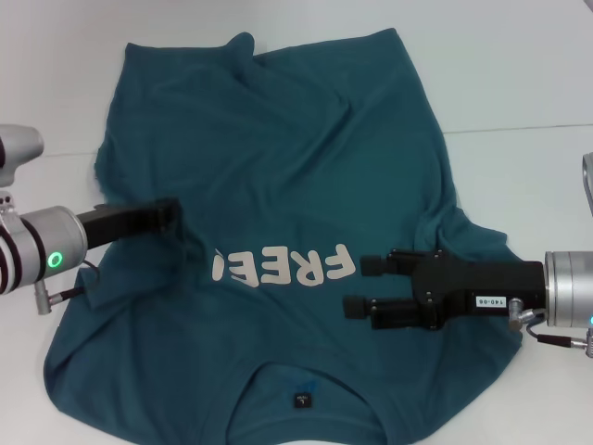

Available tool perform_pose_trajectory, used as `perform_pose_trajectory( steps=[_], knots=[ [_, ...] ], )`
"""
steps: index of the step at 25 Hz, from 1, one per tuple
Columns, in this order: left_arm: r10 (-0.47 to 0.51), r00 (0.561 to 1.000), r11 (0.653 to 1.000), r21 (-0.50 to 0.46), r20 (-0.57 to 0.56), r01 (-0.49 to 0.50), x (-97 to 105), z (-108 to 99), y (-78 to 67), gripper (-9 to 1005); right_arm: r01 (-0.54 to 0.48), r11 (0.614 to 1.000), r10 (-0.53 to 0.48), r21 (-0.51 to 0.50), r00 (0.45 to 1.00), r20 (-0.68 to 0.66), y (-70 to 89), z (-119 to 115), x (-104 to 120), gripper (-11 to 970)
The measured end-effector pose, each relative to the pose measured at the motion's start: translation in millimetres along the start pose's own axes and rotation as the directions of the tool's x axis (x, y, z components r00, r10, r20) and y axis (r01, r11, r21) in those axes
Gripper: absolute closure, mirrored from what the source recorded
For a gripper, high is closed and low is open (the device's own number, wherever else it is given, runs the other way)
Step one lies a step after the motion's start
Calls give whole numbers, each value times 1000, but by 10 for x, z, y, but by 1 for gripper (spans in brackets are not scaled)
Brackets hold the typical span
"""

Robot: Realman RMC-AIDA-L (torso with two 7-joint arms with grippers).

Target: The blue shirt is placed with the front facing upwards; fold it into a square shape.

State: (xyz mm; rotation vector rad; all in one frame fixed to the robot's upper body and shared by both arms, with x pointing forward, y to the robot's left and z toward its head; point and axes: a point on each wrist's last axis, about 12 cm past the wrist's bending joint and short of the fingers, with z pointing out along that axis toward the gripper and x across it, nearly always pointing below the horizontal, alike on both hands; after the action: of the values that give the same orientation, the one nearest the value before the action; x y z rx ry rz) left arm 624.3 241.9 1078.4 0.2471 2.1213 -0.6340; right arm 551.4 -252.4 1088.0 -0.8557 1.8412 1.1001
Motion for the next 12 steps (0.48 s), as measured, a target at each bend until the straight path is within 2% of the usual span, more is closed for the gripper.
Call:
perform_pose_trajectory(
  steps=[4,7,12],
  knots=[
    [-2,1000,1000,-3,-11,2,49,-10,12,956,-6,1000,6,-4,1000,0,5,6,12,74],
    [-7,1000,1000,-12,-16,7,96,-48,49,838,-7,1000,7,-6,1000,0,7,12,12,74],
    [-30,1000,998,-58,-2,30,197,-198,192,640,-5,1000,5,-9,1000,0,6,21,2,74]
  ],
)
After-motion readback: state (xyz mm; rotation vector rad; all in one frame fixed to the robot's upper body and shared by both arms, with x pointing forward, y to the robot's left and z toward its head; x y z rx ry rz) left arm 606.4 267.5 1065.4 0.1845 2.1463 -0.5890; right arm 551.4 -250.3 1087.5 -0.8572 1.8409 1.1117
